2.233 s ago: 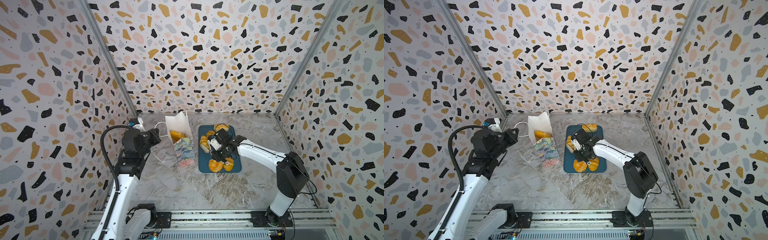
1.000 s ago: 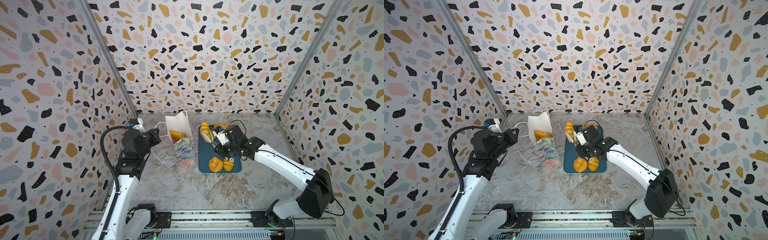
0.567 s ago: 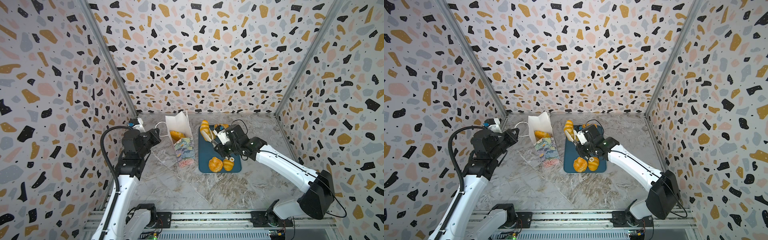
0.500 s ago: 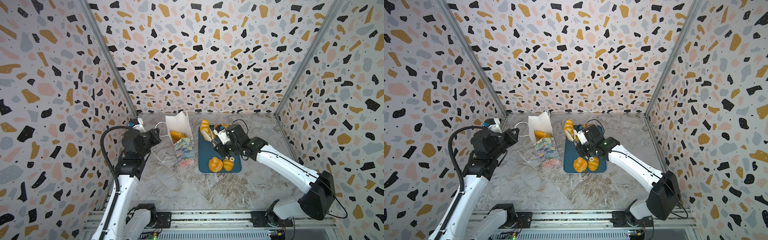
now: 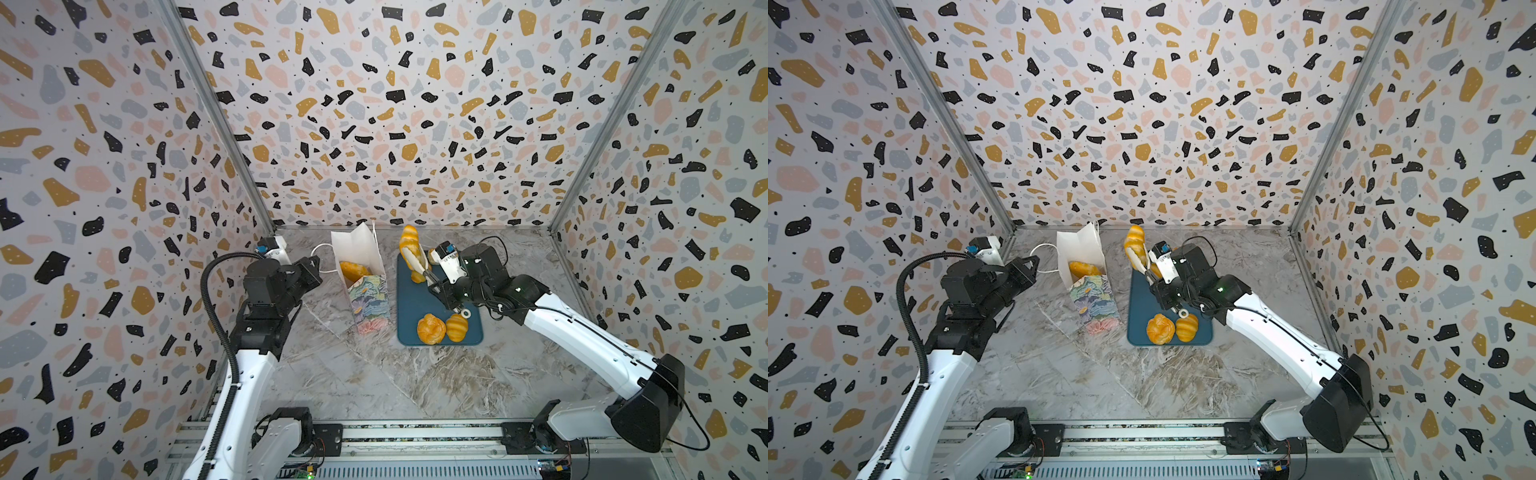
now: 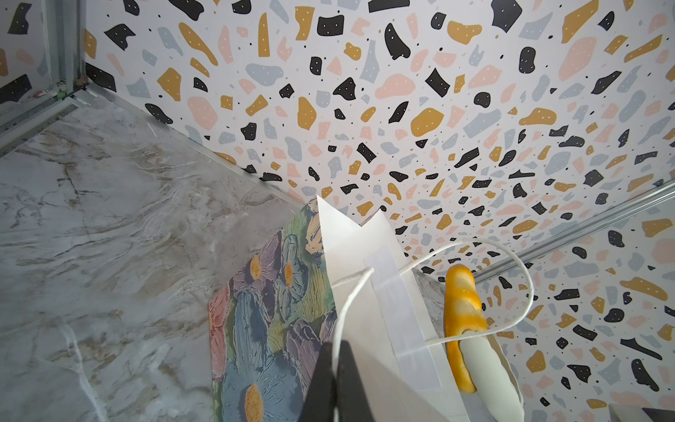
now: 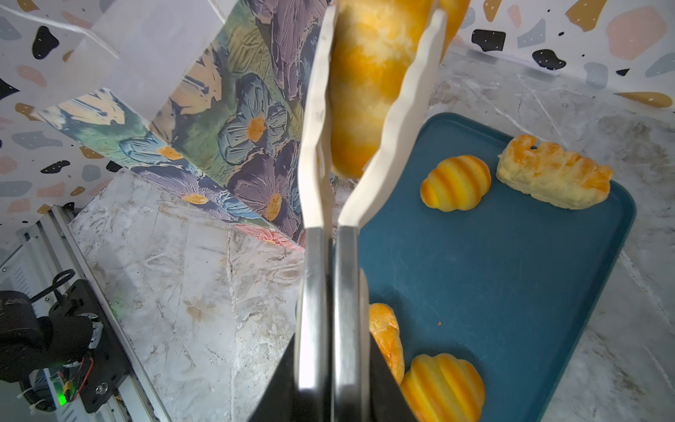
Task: Pack bread into a paper bag
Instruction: Place the bread in the paper bag.
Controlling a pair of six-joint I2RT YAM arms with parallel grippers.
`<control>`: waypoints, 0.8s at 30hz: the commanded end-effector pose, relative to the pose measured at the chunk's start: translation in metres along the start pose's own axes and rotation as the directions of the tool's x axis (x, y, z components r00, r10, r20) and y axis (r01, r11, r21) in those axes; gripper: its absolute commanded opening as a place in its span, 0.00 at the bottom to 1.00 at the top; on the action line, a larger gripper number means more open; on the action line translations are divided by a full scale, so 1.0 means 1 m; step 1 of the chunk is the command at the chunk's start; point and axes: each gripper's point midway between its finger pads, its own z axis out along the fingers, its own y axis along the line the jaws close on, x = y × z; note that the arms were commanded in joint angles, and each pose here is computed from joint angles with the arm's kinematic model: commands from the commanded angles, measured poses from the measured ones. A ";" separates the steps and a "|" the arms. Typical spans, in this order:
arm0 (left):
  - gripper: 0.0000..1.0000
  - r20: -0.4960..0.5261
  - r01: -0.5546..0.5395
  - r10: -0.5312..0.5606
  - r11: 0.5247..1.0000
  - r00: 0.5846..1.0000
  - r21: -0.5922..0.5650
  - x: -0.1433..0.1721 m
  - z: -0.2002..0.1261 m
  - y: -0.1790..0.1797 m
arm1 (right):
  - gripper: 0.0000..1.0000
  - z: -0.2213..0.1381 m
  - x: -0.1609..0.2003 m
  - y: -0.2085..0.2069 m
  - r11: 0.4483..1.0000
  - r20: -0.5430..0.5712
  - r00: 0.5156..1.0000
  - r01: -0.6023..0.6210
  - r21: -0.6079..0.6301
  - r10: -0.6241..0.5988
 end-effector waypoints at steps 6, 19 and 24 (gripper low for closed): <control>0.00 0.036 0.001 -0.003 0.998 0.999 0.059 -0.008 -0.005 -0.013 | 0.16 -0.041 -0.056 0.016 0.998 0.196 0.980 0.049 -0.027 -0.043; 0.00 0.041 0.007 -0.009 0.998 0.999 0.063 -0.006 -0.006 -0.011 | 0.15 -0.066 -0.093 0.034 0.992 0.282 0.955 0.112 -0.064 -0.090; 0.00 0.043 0.010 -0.013 0.998 0.999 0.064 -0.005 -0.006 -0.010 | 0.16 -0.080 -0.107 0.048 0.984 0.340 0.934 0.148 -0.096 -0.107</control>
